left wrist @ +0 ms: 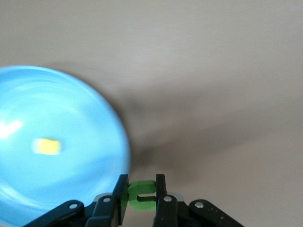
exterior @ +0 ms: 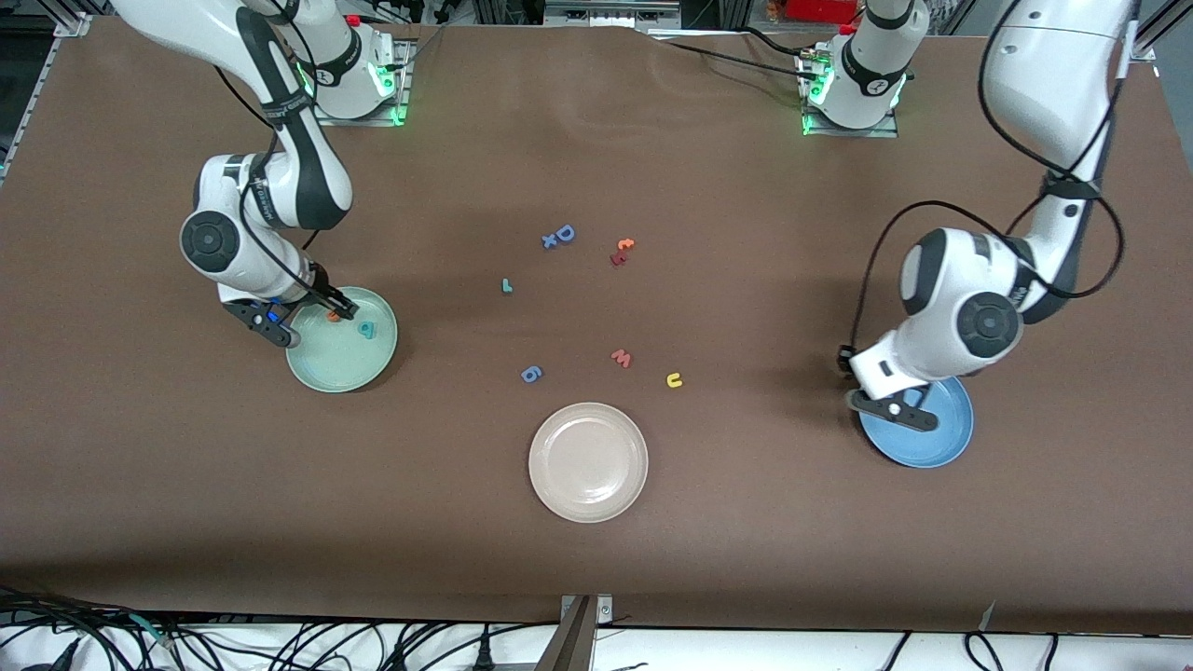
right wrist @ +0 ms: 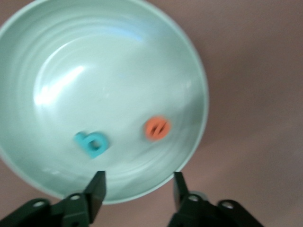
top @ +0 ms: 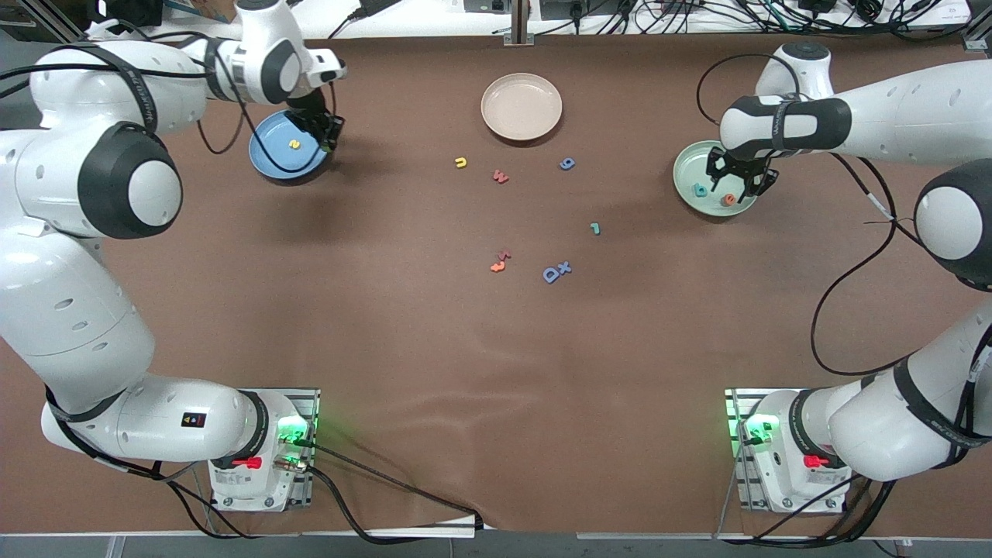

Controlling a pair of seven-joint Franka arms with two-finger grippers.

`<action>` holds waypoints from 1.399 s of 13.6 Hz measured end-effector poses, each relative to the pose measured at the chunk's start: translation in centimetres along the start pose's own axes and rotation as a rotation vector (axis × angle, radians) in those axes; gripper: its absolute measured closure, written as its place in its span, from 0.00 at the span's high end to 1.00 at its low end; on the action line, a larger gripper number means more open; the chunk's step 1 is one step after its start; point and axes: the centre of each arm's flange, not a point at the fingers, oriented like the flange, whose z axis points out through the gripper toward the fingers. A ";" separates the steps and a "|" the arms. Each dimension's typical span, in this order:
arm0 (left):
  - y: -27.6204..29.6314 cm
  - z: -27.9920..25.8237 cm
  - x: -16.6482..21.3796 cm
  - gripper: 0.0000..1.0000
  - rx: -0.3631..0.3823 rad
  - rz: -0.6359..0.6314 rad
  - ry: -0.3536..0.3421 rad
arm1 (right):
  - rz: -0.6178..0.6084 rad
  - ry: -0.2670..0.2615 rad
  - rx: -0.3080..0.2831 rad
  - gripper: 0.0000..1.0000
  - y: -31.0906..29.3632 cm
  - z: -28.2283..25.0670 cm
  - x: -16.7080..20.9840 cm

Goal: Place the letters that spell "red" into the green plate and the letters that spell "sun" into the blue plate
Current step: 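Drop the green u in the blue plate while the right gripper drops e in green, then grasp the yellow u with the left gripper while the right gripper grasps teal l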

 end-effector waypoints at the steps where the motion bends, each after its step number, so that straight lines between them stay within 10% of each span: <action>1: -1.8 -0.5 -0.1 0.27 0.011 0.030 0.009 | 0.025 0.006 0.012 0.82 -2.0 -0.5 -1.4; 4: -4.4 -1.1 0.0 0.34 0.018 0.085 0.029 | 0.099 0.012 0.054 0.90 -8.0 -2.2 -6.5; 11: -4.2 -0.8 0.8 1.00 0.010 -0.011 0.028 | 0.193 0.027 0.149 0.89 -15.6 1.3 -15.8; 19: 10.3 -0.7 3.6 1.00 0.007 -0.271 0.011 | 0.217 0.029 0.164 0.86 -18.7 5.1 -19.6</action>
